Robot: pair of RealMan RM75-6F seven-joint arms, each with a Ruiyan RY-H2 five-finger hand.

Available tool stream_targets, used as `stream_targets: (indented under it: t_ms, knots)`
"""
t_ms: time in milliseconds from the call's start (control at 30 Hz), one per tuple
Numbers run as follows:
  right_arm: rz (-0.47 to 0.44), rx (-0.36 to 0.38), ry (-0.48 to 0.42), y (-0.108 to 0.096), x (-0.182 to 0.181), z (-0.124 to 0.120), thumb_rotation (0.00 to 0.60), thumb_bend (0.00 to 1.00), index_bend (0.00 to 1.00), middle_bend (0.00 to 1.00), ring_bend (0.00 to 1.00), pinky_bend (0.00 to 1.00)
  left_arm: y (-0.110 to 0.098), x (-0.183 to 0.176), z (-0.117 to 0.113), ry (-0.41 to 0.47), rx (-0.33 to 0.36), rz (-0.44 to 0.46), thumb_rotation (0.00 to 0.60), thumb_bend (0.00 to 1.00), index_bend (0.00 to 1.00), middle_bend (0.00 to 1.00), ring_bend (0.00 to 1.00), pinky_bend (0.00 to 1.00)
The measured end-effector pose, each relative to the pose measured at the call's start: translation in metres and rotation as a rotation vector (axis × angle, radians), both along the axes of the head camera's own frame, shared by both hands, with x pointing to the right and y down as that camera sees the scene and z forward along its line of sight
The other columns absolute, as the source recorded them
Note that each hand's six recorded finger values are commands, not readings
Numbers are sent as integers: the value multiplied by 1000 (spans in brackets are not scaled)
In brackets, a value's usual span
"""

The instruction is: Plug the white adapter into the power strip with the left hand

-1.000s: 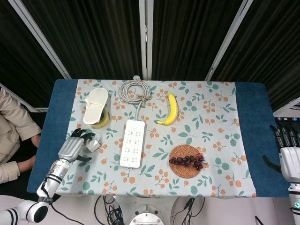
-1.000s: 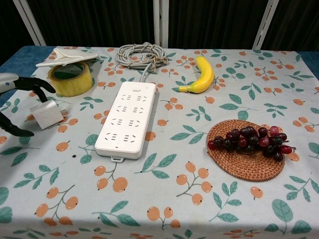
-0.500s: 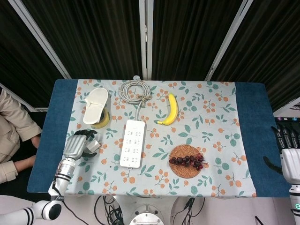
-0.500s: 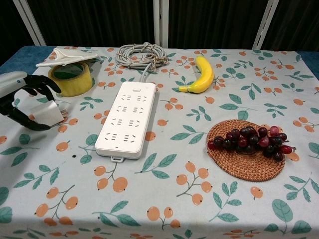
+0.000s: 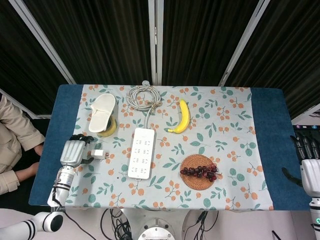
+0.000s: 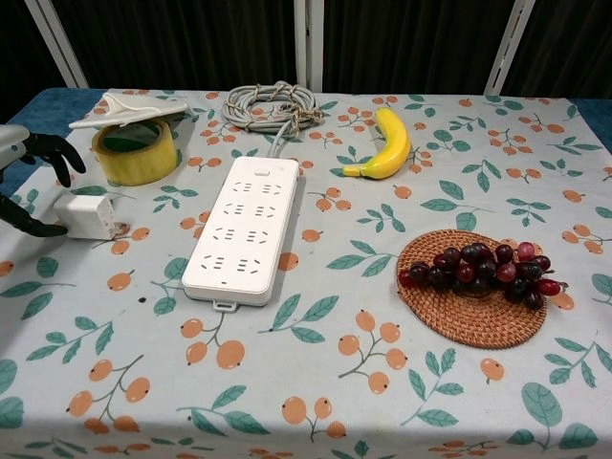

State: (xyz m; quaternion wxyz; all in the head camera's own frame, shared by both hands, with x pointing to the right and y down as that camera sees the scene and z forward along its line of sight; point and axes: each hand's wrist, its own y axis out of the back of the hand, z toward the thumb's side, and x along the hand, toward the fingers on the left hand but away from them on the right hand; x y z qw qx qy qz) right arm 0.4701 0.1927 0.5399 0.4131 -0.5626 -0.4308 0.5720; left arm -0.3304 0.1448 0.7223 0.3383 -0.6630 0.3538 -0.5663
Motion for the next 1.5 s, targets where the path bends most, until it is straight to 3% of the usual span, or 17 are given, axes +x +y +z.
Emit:
stream_targets:
  t_ms: [333,467,600,767,900,1133,1267,1500]
  knots:
    - [5,1,2,2,1,-1,600,123,0,4,0,0,4,10,4,117,-58,-13,600,227,375,424,256,257]
    - [9,2,3,2,2,-1,600,124,0,4,0,0,4,8,7,117,-60,-9,600,266,423,454,278,260]
    - [10,0,2,3,1,0,600,123,0,4,0,0,3,7,8,102,-57,9,600,298,513,544,347,291]
    - [11,3,3,4,2,-2,600,123,0,4,0,0,0,4,-4,60,-38,79,600,324,550,599,379,307]
    - [18,5,4,6,5,-3,600,123,0,4,0,0,-4,-2,-20,-29,-13,167,600,328,551,608,379,304]
    - [19,3,-4,9,4,-1,600,123,0,4,0,0,-6,-1,-43,-287,21,386,600,329,553,608,379,303]
    - [14,4,-3,9,3,-1,600,123,0,4,0,0,-3,6,-44,-430,14,493,600,326,552,607,380,308]
    - [15,-2,-2,8,4,0,600,123,0,4,0,0,1,18,-39,-611,-22,580,600,323,551,602,379,310]
